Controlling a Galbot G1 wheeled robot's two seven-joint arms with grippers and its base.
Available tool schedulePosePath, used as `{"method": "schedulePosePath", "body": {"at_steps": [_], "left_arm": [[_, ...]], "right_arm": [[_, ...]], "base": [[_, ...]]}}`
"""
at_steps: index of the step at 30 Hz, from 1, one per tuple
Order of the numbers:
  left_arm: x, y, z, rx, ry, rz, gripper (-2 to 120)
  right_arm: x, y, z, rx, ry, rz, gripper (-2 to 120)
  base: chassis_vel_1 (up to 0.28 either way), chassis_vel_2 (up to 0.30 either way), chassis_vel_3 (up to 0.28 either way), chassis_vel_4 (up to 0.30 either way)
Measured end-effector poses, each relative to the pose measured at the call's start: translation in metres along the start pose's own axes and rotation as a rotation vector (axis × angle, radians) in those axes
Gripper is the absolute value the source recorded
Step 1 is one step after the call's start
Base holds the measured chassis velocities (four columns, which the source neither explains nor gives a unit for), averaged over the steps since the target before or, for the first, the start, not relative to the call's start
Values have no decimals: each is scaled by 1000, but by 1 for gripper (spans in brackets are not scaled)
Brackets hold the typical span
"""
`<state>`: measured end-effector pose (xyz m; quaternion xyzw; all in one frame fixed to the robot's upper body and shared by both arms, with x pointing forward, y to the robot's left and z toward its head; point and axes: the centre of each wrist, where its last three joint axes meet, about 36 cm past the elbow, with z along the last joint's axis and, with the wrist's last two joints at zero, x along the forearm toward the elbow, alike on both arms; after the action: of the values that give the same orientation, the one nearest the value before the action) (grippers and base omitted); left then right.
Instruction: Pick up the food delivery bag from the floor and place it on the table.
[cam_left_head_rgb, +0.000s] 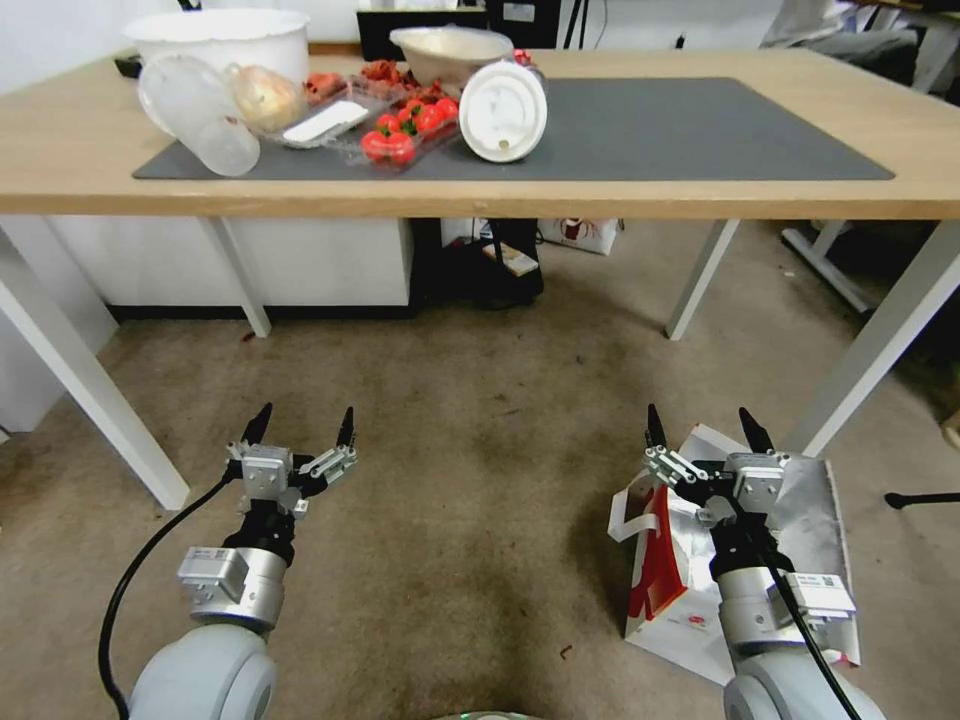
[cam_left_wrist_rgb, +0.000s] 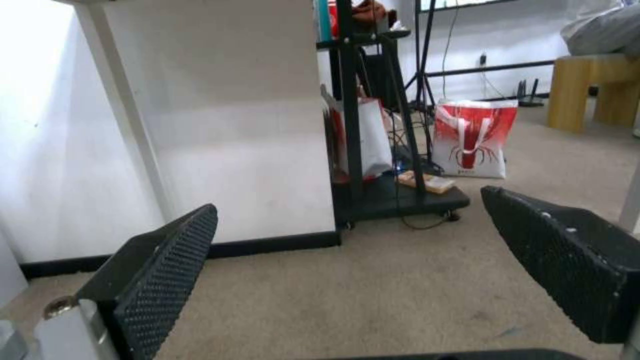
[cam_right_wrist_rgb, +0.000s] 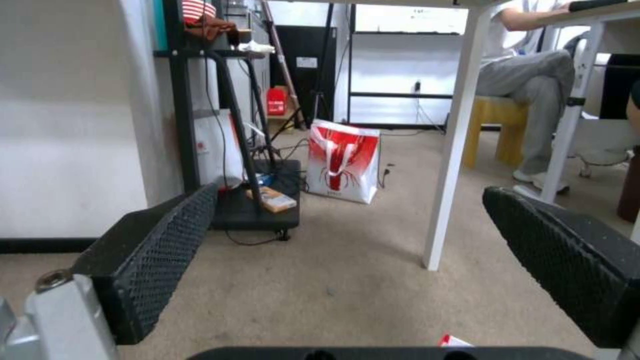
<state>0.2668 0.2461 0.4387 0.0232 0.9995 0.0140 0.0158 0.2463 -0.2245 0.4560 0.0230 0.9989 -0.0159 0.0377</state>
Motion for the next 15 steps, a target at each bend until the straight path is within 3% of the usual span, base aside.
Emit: {"method": "schedulePosePath", "body": {"at_steps": [9, 15], "left_arm": [[-2, 0, 2, 2, -3, 0, 99], [-5, 3, 4, 37, -54, -7, 100]], "right_arm": [[-1, -1, 0, -1, 0, 4, 100], [0, -6, 1, 11, 6, 17, 100]], "base": [[0, 0, 0, 0], [0, 0, 0, 0]]}}
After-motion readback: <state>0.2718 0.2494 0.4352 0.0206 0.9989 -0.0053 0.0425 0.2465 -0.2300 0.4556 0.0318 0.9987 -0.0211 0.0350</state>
